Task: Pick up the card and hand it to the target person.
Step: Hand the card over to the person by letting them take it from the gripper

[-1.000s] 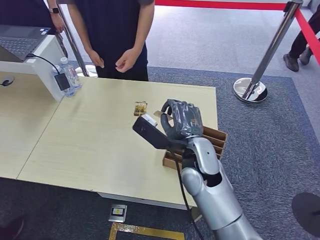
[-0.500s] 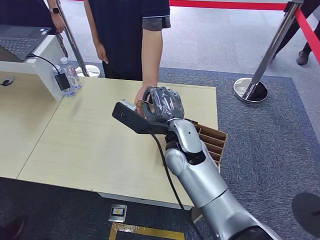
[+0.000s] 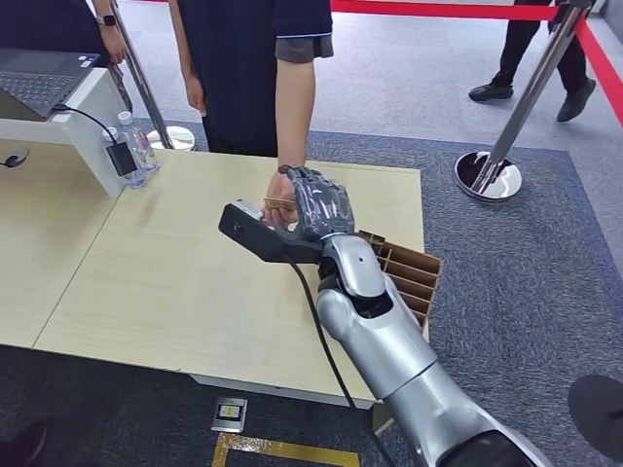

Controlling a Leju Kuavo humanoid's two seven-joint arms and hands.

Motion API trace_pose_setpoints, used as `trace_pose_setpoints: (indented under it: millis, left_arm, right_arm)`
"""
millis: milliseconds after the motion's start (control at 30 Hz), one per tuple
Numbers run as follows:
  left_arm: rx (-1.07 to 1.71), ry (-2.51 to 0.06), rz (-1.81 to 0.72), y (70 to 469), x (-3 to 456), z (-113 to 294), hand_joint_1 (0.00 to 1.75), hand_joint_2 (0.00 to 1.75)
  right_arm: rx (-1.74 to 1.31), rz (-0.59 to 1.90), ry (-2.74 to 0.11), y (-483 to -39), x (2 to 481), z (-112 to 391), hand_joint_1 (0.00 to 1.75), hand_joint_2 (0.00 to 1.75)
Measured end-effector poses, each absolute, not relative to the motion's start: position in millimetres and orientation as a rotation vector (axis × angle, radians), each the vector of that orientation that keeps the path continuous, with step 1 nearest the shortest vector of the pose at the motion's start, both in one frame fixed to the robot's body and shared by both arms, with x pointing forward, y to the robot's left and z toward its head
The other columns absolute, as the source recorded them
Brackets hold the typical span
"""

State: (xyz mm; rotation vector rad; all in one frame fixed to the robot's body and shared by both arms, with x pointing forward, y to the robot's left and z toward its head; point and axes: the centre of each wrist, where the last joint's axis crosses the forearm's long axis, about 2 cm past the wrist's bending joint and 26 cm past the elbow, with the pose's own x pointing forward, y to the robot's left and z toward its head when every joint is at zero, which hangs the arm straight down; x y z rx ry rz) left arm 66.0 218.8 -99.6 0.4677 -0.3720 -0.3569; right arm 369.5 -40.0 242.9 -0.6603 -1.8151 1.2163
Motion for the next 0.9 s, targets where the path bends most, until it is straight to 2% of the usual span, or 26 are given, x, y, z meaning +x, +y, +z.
trace_pose_setpoints:
  millis: [500,733,900]
  left_arm:
    - [0.471,-0.363,-0.346,219.3,64.3,-99.9,0.00,1.75]
    - [0.468,-0.356,-0.336,219.5,62.2,-100.3,0.00,1.75]
    - [0.466,-0.349,-0.329,219.4,59.6,-100.7,0.00,1.75]
  right_arm:
    - [-0.739,1.185,-1.814,-49.9,373.1,235.9,0.00,1.75]
    - [-0.914,1.097,-1.765,-102.8,376.5,212.8,0.00,1.75]
    - [-1.099,0.948,-1.708,-167.2,360.9,186.5,0.00,1.75]
